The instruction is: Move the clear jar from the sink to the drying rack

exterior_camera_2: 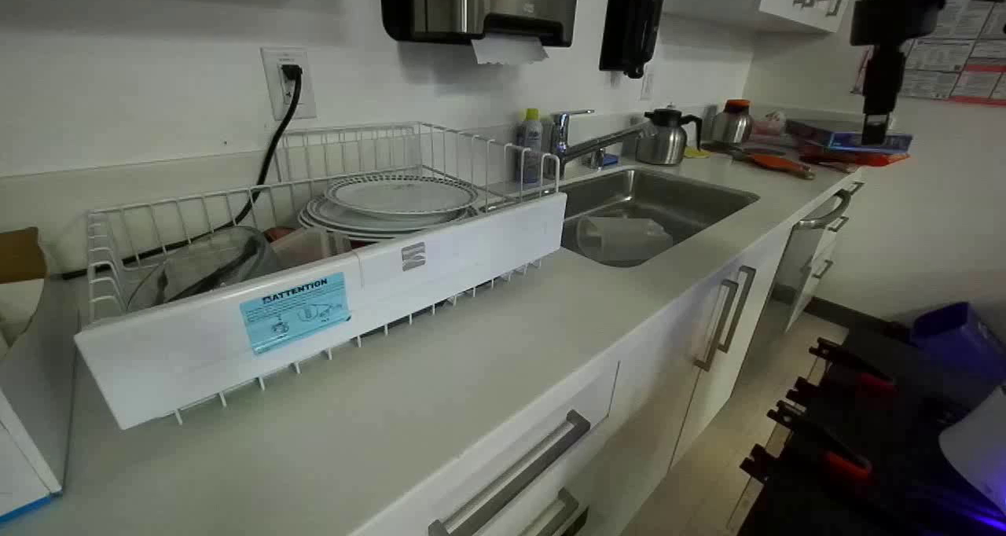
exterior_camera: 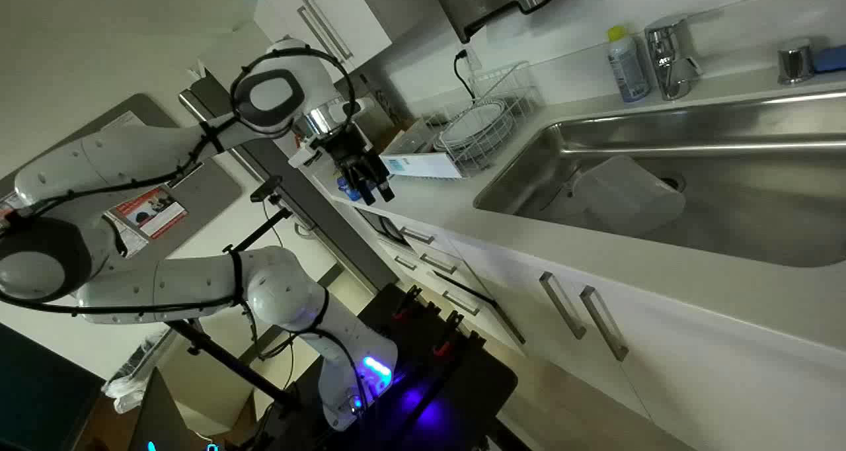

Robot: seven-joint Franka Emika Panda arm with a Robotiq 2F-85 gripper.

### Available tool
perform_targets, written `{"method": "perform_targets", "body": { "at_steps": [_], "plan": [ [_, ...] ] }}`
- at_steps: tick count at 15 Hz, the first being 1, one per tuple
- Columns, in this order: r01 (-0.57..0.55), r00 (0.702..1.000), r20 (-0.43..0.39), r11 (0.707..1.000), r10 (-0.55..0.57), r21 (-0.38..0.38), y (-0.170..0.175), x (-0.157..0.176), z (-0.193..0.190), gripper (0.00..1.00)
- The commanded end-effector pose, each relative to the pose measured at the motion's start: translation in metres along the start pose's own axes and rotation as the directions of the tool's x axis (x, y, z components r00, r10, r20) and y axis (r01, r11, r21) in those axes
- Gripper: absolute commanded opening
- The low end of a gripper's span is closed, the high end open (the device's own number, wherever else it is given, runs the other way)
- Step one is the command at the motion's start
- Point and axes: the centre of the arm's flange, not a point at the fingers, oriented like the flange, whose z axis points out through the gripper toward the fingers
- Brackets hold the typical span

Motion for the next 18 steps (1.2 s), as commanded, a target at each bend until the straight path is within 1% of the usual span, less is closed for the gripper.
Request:
{"method": "perform_targets", "body": {
  "at_steps": [1, 6, 8, 10, 13, 17, 18],
  "plan": [
    [0.0, 1.0, 0.0, 1.0, 0.0, 0.0, 0.0, 0.0, 0.0, 1.0],
    [0.0, 1.0, 0.0, 1.0, 0.0, 0.0, 0.0, 0.0, 0.0, 1.0],
    [-0.002, 0.999, -0.035, 1.0, 0.002, 0.004, 0.002, 0.011, -0.009, 1.0],
    [-0.013, 0.997, -0.074, 1.0, 0.012, -0.011, 0.004, 0.032, -0.021, 1.0],
    [-0.039, 0.991, -0.13, 0.997, 0.03, -0.061, 0.005, 0.068, -0.029, 1.0],
    [-0.089, 0.978, -0.199, 0.99, 0.065, -0.11, 0.017, 0.132, -0.028, 1.0],
    [-0.101, 0.976, -0.203, 0.988, 0.075, -0.121, 0.023, 0.149, -0.025, 1.0]
  ]
}}
